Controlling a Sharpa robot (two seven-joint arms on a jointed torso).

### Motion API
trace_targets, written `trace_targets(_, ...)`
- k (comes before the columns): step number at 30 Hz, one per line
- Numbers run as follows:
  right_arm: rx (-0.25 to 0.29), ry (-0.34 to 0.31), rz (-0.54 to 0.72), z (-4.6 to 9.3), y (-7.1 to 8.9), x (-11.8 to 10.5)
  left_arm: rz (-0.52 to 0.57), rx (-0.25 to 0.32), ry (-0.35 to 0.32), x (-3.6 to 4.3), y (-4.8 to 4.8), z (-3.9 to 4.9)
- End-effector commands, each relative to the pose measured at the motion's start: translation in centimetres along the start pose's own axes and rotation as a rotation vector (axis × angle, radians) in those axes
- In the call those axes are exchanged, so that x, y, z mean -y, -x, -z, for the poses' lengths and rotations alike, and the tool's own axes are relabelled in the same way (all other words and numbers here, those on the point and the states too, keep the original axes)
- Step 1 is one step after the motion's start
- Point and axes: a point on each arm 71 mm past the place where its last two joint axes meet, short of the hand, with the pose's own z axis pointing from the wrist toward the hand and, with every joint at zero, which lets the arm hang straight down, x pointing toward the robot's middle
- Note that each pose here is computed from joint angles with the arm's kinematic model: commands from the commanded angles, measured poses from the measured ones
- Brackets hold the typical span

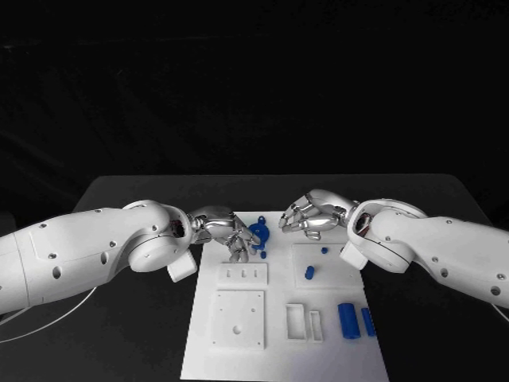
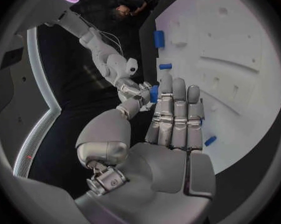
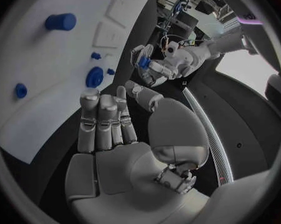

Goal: Assemble the parts on the task board

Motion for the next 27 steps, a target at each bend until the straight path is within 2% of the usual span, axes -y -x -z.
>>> trace_targets(1, 0.126, 0.022, -0.063, 0.2, 1.5, 0.5, -0.036, 0.060, 0.046, -0.26, 0.44, 0.05)
trace_targets(7, 0.212, 0.000, -0.068, 0.6, 3.8, 2.0, -0.059, 0.084, 0.122, -0.84, 0.70, 0.17)
trace_targets(15, 0.260, -0.025, -0.067, 0.8, 5.1, 3.2, -0.106, 0.120, 0.200, -1.31, 1.05, 0.13)
trace_targets(20, 0.291, -0.042, -0.061, 0.9, 6.1, 4.0, -0.188, 0.151, 0.255, -1.41, 1.16, 0.00)
trace_targets(24, 0.329, -0.085, -0.051, 1.1, 7.2, 5.0, -0.294, 0.187, 0.291, -1.28, 1.18, -0.28)
trace_targets(27, 0.354, -0.102, -0.046, 1.2, 7.8, 5.6, -0.332, 0.198, 0.316, -1.66, 0.88, -0.31)
